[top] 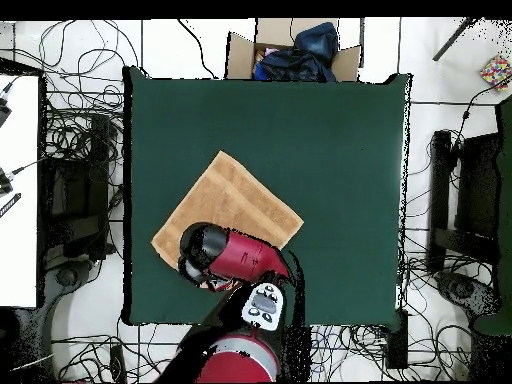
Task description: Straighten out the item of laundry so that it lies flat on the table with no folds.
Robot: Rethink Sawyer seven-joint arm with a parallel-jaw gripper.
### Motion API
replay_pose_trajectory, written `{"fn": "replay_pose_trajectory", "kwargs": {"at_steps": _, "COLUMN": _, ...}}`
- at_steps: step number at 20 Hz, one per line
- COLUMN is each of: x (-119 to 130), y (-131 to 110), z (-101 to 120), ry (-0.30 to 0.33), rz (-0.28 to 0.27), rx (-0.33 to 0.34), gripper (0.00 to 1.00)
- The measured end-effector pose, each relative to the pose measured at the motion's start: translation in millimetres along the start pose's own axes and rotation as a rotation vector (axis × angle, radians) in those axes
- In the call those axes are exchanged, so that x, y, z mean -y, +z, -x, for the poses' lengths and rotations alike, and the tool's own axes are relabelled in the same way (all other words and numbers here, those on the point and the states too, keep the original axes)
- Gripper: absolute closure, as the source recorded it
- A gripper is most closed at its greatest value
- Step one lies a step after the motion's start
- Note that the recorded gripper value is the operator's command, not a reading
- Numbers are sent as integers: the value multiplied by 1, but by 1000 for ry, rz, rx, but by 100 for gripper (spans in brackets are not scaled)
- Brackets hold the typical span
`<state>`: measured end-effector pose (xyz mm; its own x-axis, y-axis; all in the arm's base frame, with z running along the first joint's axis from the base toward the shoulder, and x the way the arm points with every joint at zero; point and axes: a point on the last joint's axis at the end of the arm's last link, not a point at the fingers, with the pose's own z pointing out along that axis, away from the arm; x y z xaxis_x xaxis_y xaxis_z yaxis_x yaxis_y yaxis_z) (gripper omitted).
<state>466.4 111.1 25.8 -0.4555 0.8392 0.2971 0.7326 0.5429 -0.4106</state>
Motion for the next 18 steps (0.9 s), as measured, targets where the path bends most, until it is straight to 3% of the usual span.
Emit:
{"fn": "replay_pose_trajectory", "kwargs": {"at_steps": 2, "x": -1, "y": -8, "z": 11, "ry": 1, "rz": -19, "rx": -15, "gripper": 100}}
{"fn": "replay_pose_trajectory", "kwargs": {"at_steps": 7, "x": -7, "y": -11, "z": 39, "ry": 19, "rz": -7, "rx": -2, "gripper": 100}}
{"fn": "replay_pose_trajectory", "kwargs": {"at_steps": 15, "x": -24, "y": 26, "z": 114, "ry": 56, "rz": 33, "rx": 3, "gripper": 100}}
{"fn": "replay_pose_trajectory", "kwargs": {"at_steps": 18, "x": -33, "y": 40, "z": 128, "ry": 50, "rz": 61, "rx": -14, "gripper": 100}}
